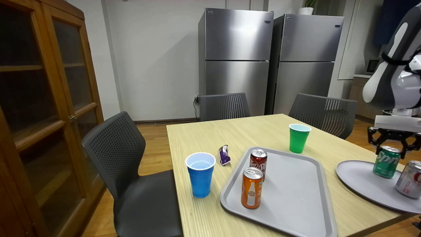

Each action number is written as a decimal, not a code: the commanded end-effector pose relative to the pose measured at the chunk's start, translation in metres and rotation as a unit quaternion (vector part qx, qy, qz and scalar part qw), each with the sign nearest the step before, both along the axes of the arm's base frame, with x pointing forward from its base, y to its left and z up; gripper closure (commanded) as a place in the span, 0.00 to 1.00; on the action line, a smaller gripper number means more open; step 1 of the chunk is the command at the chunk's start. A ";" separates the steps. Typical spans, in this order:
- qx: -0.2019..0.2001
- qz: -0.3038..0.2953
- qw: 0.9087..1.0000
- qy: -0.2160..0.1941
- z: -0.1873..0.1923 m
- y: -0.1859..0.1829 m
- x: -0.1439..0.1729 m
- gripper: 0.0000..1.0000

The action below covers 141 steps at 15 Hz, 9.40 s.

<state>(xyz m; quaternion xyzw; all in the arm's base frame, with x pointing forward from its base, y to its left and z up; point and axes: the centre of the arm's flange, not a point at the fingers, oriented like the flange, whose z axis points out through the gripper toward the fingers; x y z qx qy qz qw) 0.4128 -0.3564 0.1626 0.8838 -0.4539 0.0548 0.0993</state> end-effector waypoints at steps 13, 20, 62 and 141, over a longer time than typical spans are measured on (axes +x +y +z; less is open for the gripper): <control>0.008 0.037 0.998 -0.048 0.057 0.043 0.012 0.61; 0.010 0.101 0.992 -0.072 0.079 0.115 0.033 0.61; 0.001 0.289 0.952 -0.096 0.018 0.314 0.154 0.61; -0.013 -0.123 0.992 0.013 0.049 0.069 -0.087 0.00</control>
